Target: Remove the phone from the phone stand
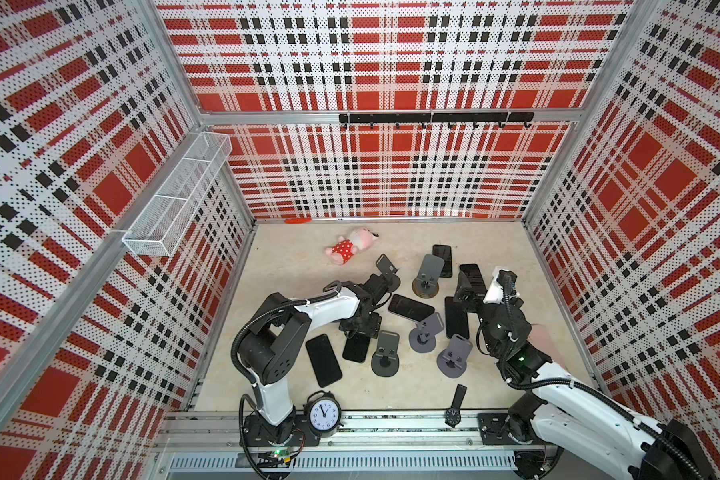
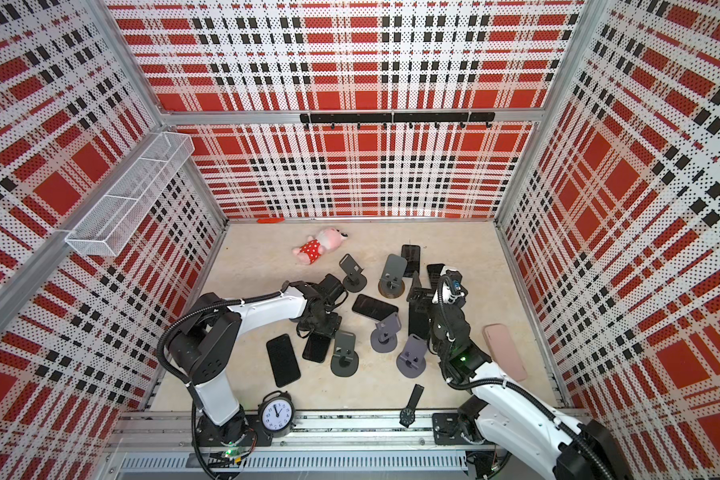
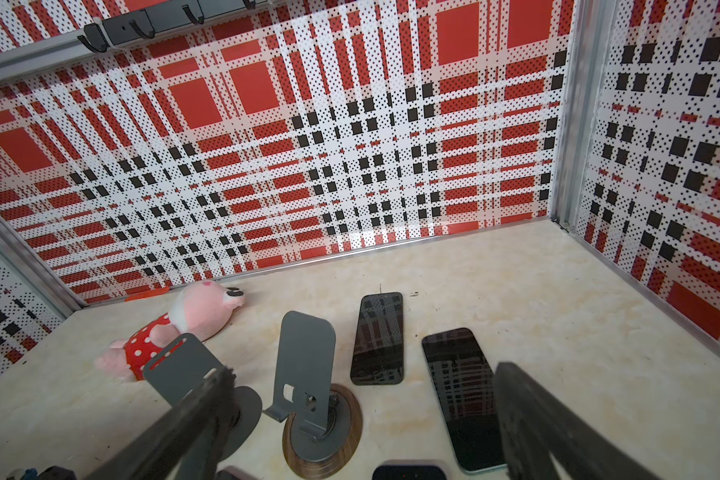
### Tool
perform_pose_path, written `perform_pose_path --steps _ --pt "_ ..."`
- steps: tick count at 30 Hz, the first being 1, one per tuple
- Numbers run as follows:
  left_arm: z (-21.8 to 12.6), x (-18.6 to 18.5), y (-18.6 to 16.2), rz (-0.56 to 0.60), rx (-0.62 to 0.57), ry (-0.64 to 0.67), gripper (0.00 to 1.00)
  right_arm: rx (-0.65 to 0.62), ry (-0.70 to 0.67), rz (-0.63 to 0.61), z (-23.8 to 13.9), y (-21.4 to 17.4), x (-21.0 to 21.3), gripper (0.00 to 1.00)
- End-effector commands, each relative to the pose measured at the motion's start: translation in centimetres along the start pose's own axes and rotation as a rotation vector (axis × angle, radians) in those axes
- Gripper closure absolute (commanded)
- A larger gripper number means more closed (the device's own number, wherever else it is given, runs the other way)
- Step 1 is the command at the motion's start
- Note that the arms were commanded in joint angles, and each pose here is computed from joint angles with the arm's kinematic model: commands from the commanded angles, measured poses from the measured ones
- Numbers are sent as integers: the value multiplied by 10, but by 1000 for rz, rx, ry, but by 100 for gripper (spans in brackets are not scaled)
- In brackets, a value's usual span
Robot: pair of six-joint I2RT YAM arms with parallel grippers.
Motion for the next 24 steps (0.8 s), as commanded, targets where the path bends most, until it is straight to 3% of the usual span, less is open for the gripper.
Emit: perform_pose_path --steps 1,24 --pt "21 2 -4 5 26 19 27 -17 2 13 -2 6 -1 0" --pt "10 -2 3 -10 -3 0 22 -15 13 7 -1 6 1 0"
Point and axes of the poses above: each gripper's point midway between its finger pads, its own z axis out along the fingers, its own x axis along the line the jaws close on, y = z × x, the point moved 2 cm from there along -z, back along the fingers, and after that the axes turned 7 degrees about -z, right-handed, at the moved point
